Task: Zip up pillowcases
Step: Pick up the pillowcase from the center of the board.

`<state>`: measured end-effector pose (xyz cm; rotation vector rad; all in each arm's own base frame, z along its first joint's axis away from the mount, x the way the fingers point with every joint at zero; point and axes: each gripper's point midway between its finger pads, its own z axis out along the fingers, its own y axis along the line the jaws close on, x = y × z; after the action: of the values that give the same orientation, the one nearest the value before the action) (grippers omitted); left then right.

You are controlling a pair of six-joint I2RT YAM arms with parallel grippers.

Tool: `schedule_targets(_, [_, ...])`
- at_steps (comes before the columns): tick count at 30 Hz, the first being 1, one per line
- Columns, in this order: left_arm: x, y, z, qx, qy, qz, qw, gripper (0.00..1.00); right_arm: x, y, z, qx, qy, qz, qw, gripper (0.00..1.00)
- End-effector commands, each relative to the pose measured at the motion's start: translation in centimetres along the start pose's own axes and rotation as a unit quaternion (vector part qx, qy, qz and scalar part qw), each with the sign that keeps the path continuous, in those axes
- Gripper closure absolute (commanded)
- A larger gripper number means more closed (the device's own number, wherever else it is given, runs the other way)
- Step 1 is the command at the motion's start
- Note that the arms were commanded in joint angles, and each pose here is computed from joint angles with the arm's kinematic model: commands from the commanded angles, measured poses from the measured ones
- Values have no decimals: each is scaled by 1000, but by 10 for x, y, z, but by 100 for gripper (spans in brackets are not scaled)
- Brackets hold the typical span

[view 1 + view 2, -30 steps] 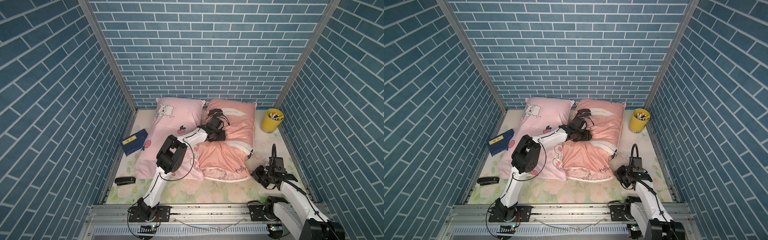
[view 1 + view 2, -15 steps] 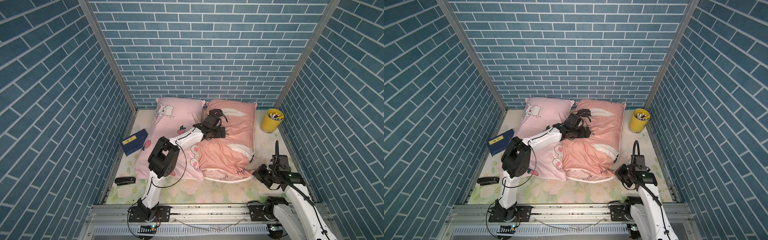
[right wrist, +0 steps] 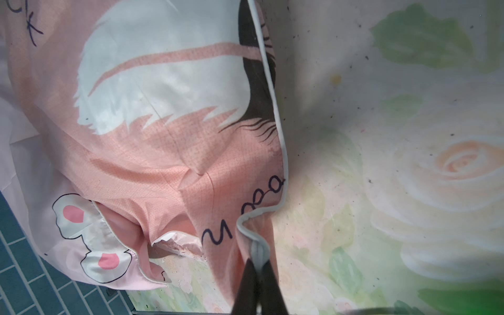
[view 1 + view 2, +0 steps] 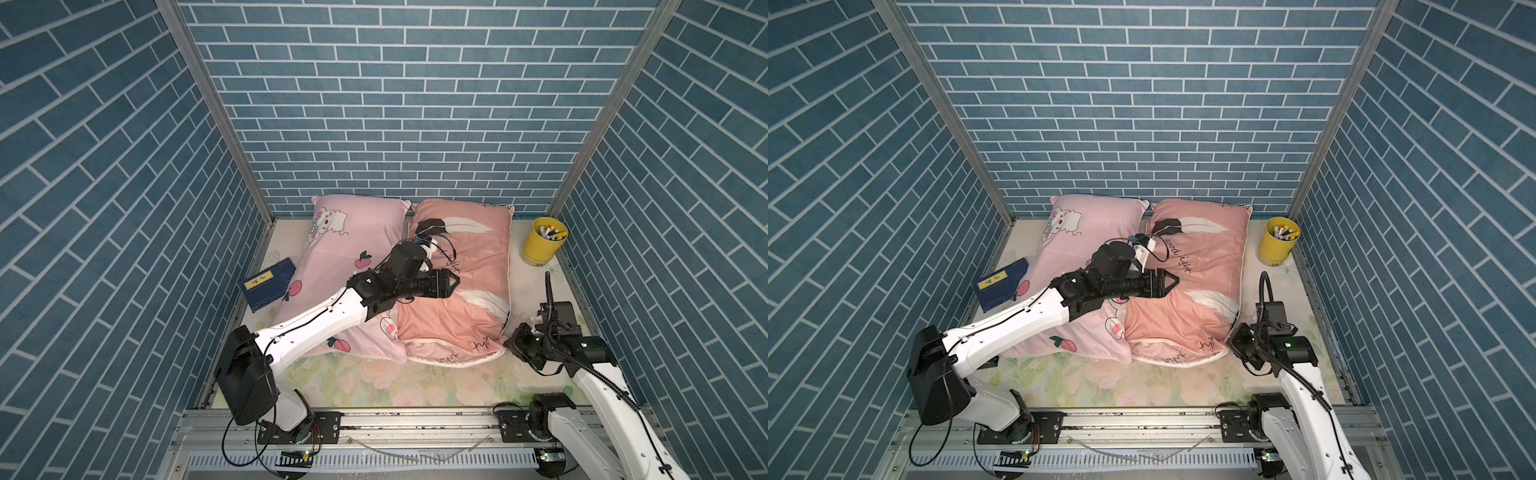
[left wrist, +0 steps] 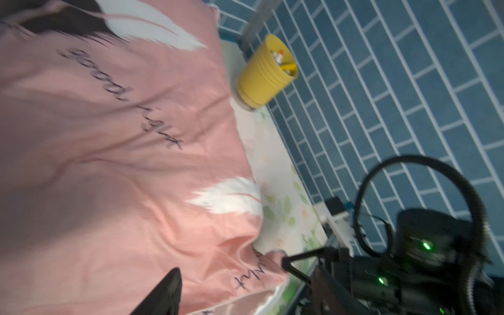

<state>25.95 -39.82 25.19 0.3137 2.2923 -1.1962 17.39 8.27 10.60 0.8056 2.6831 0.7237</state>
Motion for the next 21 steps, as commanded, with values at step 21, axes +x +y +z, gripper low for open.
schedule_targets(21, [93,-36,84,148,82,-191,967,55,-45,79,-11,-134,-48,2,990,100])
